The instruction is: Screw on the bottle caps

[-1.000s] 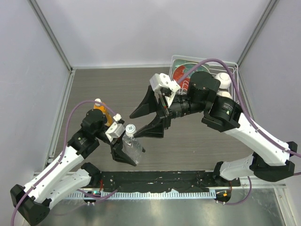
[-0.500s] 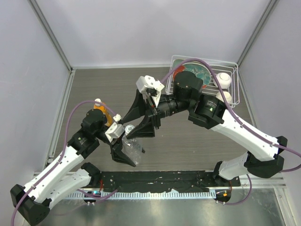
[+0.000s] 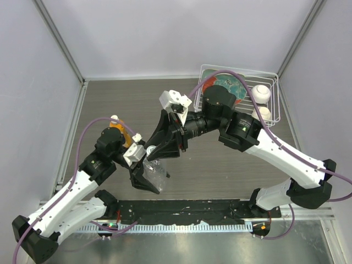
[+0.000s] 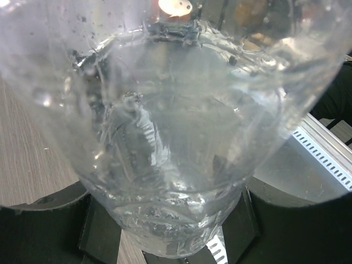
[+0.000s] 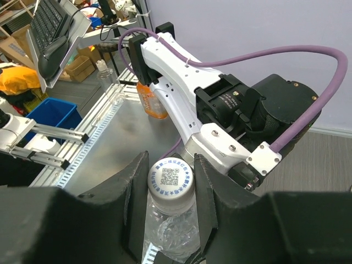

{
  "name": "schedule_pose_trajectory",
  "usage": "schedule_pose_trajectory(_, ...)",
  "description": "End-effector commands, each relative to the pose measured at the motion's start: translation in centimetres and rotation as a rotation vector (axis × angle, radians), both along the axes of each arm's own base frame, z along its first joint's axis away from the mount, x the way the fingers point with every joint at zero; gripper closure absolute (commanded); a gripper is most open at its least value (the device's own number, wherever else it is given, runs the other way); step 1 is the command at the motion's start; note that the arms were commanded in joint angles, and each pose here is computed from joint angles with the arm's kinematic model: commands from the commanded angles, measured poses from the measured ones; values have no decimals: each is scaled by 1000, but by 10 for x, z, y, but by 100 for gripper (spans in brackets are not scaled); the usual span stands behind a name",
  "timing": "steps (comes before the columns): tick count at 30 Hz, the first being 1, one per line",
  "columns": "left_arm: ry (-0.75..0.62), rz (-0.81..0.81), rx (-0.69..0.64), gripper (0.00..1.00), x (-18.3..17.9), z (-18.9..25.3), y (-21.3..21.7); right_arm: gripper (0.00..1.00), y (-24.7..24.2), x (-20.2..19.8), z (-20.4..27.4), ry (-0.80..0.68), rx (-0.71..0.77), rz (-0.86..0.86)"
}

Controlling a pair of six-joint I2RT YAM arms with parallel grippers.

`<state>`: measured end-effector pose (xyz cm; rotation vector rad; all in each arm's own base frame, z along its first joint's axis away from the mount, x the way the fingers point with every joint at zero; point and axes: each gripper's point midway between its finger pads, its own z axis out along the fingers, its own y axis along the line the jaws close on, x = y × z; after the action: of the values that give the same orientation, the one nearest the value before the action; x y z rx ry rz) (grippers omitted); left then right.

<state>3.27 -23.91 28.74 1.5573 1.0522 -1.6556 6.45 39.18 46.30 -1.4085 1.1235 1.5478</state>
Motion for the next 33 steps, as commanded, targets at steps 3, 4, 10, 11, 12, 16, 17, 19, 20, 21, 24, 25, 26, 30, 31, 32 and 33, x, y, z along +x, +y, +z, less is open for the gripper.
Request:
schedule_pose_trajectory(3, -118, 96, -65, 100, 16, 22, -6, 90, -10, 18, 4, 21, 17, -82)
schedule_pose_trajectory(4, -139, 138, -71, 100, 23, 23, -9, 91, -10, 22, -1, 31, 6, -100)
schedule_pose_trajectory(10, -173, 424, -59, 100, 71, 30, -19, 99, -9, 90, -30, 79, -99, -442)
schedule_pose_trajectory(11, -179, 527, -49, 100, 90, 31, -19, 99, -11, 100, -41, 93, -143, -500)
schedule_pose_trajectory(12, -180, 571, -46, 100, 97, 33, -19, 99, -8, 112, -51, 100, -176, -553)
schedule_pose_trajectory(16, -203, 780, -51, 100, 134, 41, -13, 99, -18, 167, -69, 125, -248, -865)
schedule_pose_trajectory(17, -210, 821, -64, 100, 141, 45, -11, 99, -19, 174, -70, 129, -255, -904)
schedule_pose_trajectory(19, -216, 938, -68, 100, 159, 48, -3, 99, -14, 179, -71, 144, -256, -944)
schedule_pose_trajectory(20, -222, 982, -86, 100, 166, 52, 0, 99, -21, 192, -70, 128, -250, -1047)
schedule_pose_trajectory(21, -224, 1021, -91, 100, 172, 53, 3, 99, -21, 195, -69, 120, -248, -1081)
schedule_pose_trajectory(24, -231, 1171, -98, 100, 193, 58, 18, 99, -26, 208, -72, 62, -280, -1279)
schedule_pose_trajectory(25, -233, 1247, -105, 100, 203, 61, 26, 99, -28, 209, -66, 41, -282, -1324)
schedule_pose_trajectory(26, -205, 1278, -113, 100, 207, 62, 29, 99, -28, 211, -72, 7, -305, -1406)
schedule_pose_trajectory(30, -192, 1435, -128, 100, 224, 64, 50, 99, -25, 210, -73, -42, -318, -1541)
schedule_pose_trajectory(31, -187, 1512, -132, 100, 232, 66, 60, 99, -27, 211, -69, -43, -313, -1574)
schedule_pose_trajectory(32, -184, 1543, -131, 100, 235, 65, 65, 99, -27, 211, -67, -42, -305, -1593)
schedule_pose_trajectory(33, -180, 1570, -126, 100, 238, 64, 69, 99, -26, 210, -69, -48, -305, -1619)
